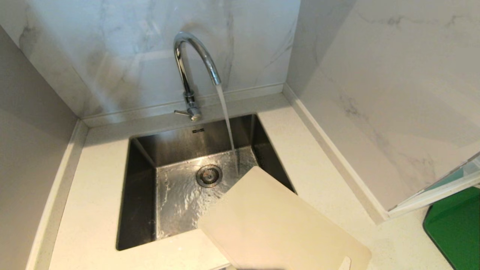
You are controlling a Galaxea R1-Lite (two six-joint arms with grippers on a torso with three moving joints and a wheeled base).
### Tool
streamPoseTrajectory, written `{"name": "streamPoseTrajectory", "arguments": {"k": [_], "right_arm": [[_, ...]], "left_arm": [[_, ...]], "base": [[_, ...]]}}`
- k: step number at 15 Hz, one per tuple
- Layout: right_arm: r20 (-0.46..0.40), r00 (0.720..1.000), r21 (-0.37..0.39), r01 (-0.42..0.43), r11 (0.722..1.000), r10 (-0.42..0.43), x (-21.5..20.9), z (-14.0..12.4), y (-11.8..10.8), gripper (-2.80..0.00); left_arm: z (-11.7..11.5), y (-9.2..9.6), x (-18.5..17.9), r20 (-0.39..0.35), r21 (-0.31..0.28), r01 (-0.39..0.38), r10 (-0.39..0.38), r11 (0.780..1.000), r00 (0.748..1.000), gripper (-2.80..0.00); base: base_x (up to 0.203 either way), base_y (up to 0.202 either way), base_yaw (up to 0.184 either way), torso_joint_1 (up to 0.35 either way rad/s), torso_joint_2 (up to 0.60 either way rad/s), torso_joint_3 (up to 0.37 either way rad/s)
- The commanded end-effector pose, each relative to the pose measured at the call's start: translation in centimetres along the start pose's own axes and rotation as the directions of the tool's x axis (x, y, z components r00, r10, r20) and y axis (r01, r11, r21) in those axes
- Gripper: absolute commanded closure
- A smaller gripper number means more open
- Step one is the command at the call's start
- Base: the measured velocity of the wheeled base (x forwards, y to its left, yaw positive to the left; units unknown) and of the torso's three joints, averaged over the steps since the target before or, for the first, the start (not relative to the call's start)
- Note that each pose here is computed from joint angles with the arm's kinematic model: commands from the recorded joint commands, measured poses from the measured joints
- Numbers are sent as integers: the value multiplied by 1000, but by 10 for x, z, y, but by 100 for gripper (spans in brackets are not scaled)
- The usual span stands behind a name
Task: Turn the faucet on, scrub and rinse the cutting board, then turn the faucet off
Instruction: Pick up the cutting board
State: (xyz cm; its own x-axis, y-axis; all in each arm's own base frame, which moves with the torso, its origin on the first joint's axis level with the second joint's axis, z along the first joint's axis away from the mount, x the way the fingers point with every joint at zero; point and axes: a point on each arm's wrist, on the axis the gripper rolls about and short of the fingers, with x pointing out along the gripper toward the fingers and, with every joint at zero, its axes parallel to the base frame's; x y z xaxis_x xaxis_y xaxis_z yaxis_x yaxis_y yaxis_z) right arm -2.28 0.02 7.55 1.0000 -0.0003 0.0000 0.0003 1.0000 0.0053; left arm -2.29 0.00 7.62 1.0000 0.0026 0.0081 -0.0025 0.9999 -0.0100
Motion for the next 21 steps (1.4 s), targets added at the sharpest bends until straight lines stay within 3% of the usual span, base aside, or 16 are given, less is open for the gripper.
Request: {"name": "streamPoseTrajectory", "arguments": {"k": [1, 6, 9, 13, 18, 21], "right_arm": [[-2, 1000, 1, 0, 1000, 0, 0, 0, 0, 0], [-6, 1000, -2, 1, 1000, -1, 0, 0, 0, 0], [-61, 998, -22, -2, 1000, 1, 2, 11, 0, 0], [-119, 992, -28, -33, 999, 29, 6, 71, 1, 0], [-78, 995, -81, -76, 994, 69, 20, 172, 2, 0], [-175, 978, -77, -127, 989, 112, 33, 223, 4, 0]], "left_arm": [[0, 0, 0, -2, -1, -1, 1, 1000, 1000, 0], [0, 0, 0, -2, -1, -1, 1, 1000, 1000, 0], [0, 0, 0, -2, -1, -1, 1, 1000, 1000, 0], [-1, 0, 0, -3, -1, -1, 1, 1000, 1000, 0], [0, 0, 0, -3, 1, -1, 1, 1000, 1000, 0], [-1, 0, 0, -3, 1, -1, 1, 1000, 1000, 0]], "base": [[0, 0, 0, 0, 0, 0], [0, 0, 0, 0, 0, 0], [0, 0, 0, 0, 0, 0], [0, 0, 0, 0, 0, 0], [0, 0, 0, 0, 0, 0], [0, 0, 0, 0, 0, 0]]}}
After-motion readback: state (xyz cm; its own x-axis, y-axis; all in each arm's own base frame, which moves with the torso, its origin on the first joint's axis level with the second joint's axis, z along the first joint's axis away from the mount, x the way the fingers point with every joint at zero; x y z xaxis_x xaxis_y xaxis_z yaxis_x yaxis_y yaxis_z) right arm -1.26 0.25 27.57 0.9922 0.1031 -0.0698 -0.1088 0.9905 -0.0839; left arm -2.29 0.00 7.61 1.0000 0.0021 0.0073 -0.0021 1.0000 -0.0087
